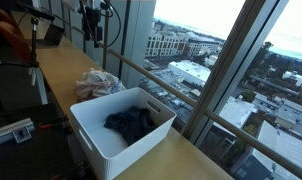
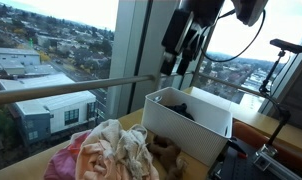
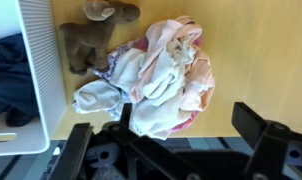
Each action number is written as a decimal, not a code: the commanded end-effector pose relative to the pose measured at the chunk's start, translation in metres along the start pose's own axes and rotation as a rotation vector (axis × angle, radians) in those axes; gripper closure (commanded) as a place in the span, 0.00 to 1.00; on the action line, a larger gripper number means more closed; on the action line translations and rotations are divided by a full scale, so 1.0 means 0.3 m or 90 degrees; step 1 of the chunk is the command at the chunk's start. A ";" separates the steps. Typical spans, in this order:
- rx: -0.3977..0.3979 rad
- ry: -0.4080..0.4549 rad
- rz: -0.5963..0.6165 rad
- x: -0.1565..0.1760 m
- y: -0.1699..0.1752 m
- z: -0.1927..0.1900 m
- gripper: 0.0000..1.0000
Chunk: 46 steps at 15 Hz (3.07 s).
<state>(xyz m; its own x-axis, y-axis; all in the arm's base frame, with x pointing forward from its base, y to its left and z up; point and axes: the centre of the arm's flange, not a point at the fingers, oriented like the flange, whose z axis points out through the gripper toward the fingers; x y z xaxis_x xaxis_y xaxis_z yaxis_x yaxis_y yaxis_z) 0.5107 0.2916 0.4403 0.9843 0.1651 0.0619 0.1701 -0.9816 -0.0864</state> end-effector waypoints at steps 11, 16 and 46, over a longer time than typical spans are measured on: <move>-0.018 -0.070 -0.031 0.230 -0.015 0.917 0.00; -0.001 -0.122 0.009 0.201 0.006 1.126 0.08; -0.067 0.189 0.068 0.255 0.280 -0.654 1.00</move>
<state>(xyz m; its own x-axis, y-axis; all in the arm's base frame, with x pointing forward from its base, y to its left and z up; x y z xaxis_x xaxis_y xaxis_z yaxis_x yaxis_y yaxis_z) 0.5745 0.2381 0.5705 0.9548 0.0706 0.2887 0.0792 -0.9967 -0.0181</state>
